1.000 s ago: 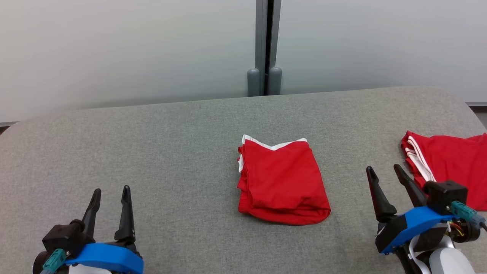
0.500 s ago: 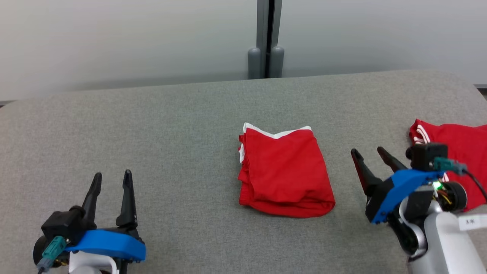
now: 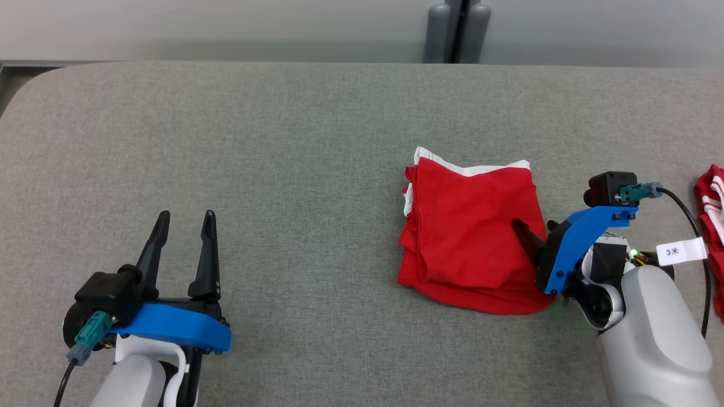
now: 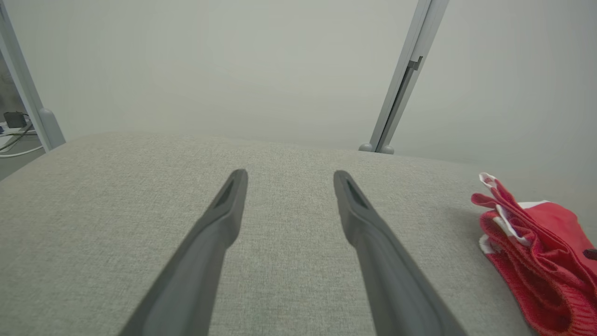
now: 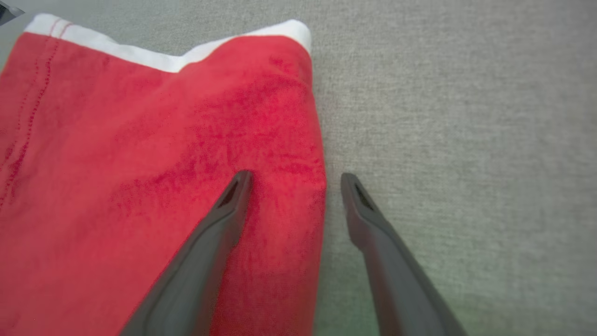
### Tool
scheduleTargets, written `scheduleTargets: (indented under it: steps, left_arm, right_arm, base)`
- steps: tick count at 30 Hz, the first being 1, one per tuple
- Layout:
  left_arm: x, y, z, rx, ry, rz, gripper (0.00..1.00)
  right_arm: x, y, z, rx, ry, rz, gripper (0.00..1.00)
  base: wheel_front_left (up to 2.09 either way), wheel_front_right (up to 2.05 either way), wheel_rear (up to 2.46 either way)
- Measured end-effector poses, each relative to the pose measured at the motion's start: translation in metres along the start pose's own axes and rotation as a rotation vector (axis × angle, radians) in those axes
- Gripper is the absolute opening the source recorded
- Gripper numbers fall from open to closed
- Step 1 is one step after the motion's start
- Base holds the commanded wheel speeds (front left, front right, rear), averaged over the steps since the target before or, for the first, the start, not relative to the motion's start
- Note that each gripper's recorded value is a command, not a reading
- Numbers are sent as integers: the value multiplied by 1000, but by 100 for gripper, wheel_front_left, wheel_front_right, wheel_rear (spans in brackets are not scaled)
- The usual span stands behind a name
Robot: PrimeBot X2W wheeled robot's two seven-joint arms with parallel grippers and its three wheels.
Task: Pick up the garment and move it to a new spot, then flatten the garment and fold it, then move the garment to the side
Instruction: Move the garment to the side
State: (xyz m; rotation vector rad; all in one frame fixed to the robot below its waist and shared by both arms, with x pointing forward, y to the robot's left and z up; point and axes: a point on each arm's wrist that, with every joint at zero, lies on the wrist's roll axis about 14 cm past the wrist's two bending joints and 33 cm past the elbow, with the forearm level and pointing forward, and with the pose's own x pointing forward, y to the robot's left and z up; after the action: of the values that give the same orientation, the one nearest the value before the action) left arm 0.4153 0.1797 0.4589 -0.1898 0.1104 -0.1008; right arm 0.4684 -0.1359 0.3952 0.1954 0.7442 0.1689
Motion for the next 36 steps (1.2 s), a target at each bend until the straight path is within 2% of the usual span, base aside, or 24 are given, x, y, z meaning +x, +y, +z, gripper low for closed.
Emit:
scheduleTargets:
  steps: [7,8,9,16,20,26,36]
  left_arm:
    - [3,11,-10,7,26,22,100]
    - [3,11,-11,8,29,21,100]
    - [4,10,-13,8,33,19,100]
    - [17,-2,-21,3,45,-24,100]
    - [33,-18,-27,-3,50,-71,100]
    - [61,-59,-35,-13,45,-183,100]
    - [96,-109,-49,0,62,-349,100]
  right_arm:
    - [25,13,-19,37,84,50,100]
    - [26,14,-20,29,91,51,46]
    - [26,14,-20,15,89,51,0]
    - [18,28,-9,-146,60,74,0]
    - [4,22,20,-284,19,70,0]
    - [-32,-42,54,-476,20,-67,0]
    - [-99,-155,89,-608,63,-318,0]
  base:
    - [0,0,0]
    - [0,0,0]
    - [0,0,0]
    - [0,0,0]
    - [0,0,0]
    - [0,0,0]
    - [0,0,0]
